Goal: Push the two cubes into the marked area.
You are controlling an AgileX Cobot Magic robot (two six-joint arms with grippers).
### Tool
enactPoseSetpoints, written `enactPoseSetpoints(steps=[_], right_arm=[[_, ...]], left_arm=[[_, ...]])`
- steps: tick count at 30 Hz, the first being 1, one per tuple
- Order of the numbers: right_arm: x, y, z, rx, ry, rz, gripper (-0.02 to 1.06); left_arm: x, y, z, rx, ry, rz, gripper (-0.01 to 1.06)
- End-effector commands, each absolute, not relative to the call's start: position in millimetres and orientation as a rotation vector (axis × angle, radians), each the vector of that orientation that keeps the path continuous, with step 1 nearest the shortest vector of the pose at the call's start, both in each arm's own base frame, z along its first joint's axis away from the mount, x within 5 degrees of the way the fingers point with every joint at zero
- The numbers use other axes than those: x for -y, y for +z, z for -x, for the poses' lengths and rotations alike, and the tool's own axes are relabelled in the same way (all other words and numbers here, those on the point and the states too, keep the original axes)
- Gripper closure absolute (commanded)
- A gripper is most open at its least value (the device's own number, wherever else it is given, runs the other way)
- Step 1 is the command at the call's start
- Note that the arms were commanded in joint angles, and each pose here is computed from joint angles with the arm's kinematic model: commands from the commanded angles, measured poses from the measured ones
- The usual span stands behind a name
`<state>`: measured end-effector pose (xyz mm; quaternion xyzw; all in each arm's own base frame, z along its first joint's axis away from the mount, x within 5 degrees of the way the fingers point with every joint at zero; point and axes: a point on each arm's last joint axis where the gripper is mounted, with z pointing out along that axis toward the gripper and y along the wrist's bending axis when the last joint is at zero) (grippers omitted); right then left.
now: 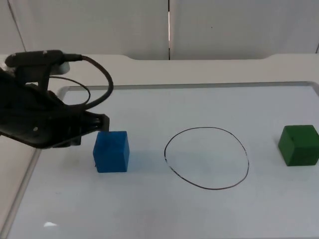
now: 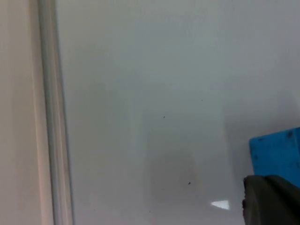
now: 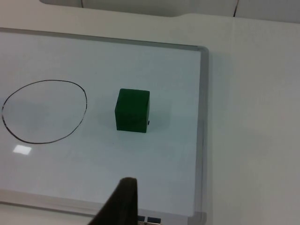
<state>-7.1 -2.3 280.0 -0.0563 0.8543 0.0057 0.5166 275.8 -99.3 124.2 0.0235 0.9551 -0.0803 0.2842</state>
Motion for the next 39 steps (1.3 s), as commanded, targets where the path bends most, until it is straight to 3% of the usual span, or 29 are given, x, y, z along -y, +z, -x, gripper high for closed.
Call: enactPoseSetpoints(steps=[1,11,39], right_arm=[[2,280,7,-2.04,0.009,0.131,-0.01],[2,280,7,-2.04,0.009,0.131,-0.01],[2,280,7,-2.041,0.011,0.131,-0.01]], left_arm=[[101,118,-279,-2.568,-0.203,-0.04,1.05],[103,99,-291,-2.605,-0.16,-0.04,1.05],[114,96,-290,-2.659,-0.305,-0.007,1.05]])
